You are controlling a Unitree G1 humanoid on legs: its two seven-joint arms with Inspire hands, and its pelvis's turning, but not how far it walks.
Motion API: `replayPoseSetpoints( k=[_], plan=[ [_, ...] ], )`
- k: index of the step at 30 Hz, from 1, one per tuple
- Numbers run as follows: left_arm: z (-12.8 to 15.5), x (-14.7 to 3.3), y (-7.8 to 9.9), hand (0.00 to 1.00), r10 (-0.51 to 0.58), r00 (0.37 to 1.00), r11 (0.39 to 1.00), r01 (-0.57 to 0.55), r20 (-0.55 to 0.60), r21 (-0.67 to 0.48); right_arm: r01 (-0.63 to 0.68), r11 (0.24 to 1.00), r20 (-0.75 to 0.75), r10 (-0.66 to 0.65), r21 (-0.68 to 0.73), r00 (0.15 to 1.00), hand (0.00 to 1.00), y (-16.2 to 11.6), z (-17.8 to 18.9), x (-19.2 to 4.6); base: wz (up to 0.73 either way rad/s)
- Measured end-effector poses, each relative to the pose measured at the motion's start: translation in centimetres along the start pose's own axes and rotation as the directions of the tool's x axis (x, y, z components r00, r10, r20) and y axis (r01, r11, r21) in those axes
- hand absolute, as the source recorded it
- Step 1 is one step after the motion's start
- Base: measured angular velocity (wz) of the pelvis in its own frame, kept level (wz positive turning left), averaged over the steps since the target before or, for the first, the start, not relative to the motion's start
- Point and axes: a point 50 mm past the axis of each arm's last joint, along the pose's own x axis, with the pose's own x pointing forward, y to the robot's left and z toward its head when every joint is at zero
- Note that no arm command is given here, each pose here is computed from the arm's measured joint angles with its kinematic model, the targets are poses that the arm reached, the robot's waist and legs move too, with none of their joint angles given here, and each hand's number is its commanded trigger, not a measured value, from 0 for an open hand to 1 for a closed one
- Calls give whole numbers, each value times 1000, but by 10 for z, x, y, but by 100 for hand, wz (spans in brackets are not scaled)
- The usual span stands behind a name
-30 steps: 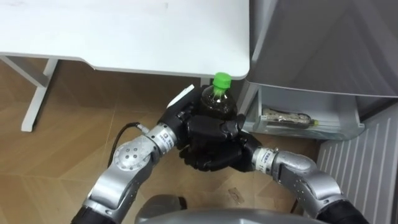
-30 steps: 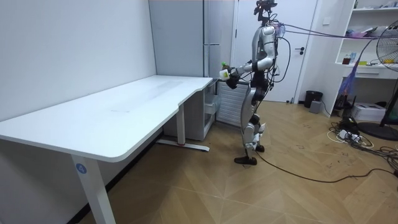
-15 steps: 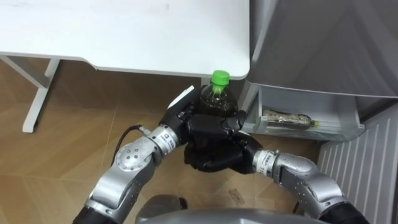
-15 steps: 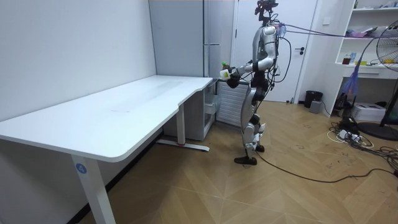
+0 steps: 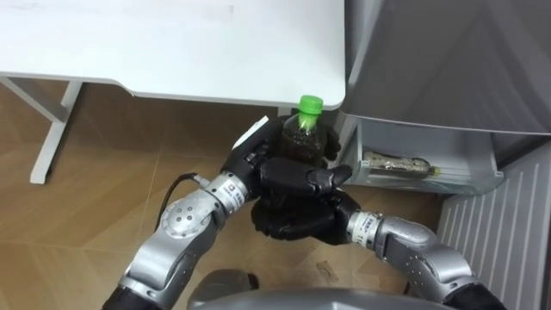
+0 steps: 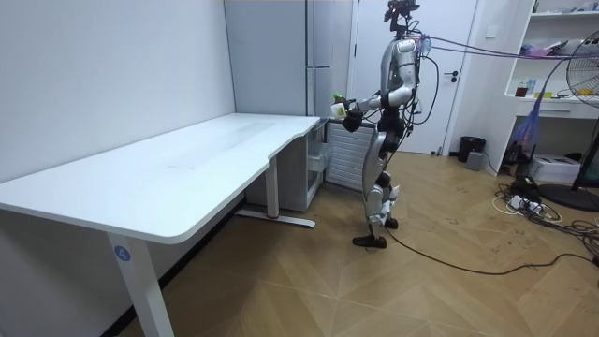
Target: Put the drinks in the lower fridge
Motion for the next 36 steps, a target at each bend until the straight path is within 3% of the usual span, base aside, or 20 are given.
replayPoseSetpoints(
  k=[19, 36],
  plan=[
    [3, 0, 2, 0, 6, 1000, 1000, -6, 21, 6, -33, 998, 12, 32, 53, 999, 100, 4, -3, 1, 0],
    [28, 0, 13, 0, 50, 992, 998, -55, 117, 37, -46, 998, 25, 45, 42, 999, 100, 1, 3, 0, 0]
  ],
)
